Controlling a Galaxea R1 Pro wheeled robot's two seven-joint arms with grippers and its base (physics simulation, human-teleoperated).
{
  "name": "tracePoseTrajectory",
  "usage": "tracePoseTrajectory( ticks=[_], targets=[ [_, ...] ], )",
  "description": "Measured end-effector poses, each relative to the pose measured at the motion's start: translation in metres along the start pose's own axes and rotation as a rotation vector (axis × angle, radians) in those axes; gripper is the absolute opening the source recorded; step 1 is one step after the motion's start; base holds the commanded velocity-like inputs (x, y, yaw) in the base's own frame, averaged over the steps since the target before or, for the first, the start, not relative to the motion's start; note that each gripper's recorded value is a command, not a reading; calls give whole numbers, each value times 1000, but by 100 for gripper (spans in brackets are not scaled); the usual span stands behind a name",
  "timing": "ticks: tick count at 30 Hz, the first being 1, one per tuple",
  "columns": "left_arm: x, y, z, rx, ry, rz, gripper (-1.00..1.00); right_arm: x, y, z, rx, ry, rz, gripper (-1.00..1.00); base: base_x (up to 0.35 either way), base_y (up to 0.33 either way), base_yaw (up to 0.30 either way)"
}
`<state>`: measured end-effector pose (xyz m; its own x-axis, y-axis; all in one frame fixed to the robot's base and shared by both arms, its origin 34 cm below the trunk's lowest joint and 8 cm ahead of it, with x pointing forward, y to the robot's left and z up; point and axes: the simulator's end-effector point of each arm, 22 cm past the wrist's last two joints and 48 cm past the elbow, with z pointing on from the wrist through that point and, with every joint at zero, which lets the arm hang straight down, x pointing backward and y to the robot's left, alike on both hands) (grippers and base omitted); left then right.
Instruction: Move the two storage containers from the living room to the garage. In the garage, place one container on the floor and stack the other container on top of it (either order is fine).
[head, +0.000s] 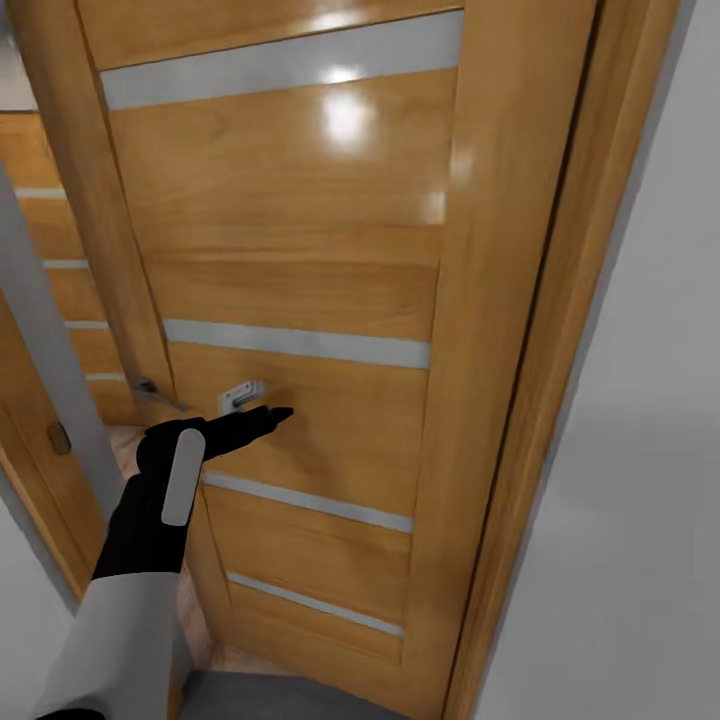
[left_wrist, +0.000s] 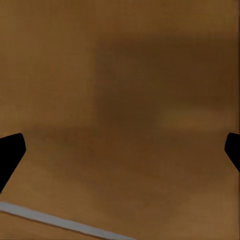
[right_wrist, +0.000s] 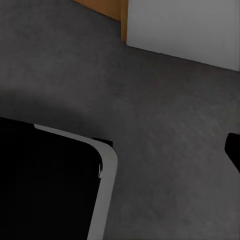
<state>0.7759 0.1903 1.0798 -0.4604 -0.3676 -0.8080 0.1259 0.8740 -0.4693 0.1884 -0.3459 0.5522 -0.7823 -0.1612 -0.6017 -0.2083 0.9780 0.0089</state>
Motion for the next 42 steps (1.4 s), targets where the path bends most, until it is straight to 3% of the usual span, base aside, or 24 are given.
tracePoseTrajectory(
  ticks=[4, 6, 7, 15, 35, 40, 42],
  targets=[
    [1, -3, 1, 11, 2, -16, 100, 0, 0, 0, 0, 0, 0, 100, 319, 83, -27],
    [1, 0, 1, -4, 3, -18, 100, 0, 0, 0, 0, 0, 0, 100, 335, 17, -5],
    [2, 8, 1, -41, 4, -7, 100, 0, 0, 0, 1, 0, 0, 100, 338, 5, -2],
    [12, 17, 7, -67, 32, -11, 100, 0, -1, 0, -1, 1, -2, 100, 300, 1, 0],
    [-2, 19, -3, -73, 1, 8, 100, -1, -3, 0, 8, -5, 0, 100, 14, 0, -2],
    [-7, 30, -7, -92, -9, 4, 100, -1, -3, 0, 6, -4, 0, 100, 0, 0, -178],
    [-22, 48, -19, -117, -51, -19, 100, -1, -2, 0, 3, -5, -1, 100, 0, 194, -290]
  ],
)
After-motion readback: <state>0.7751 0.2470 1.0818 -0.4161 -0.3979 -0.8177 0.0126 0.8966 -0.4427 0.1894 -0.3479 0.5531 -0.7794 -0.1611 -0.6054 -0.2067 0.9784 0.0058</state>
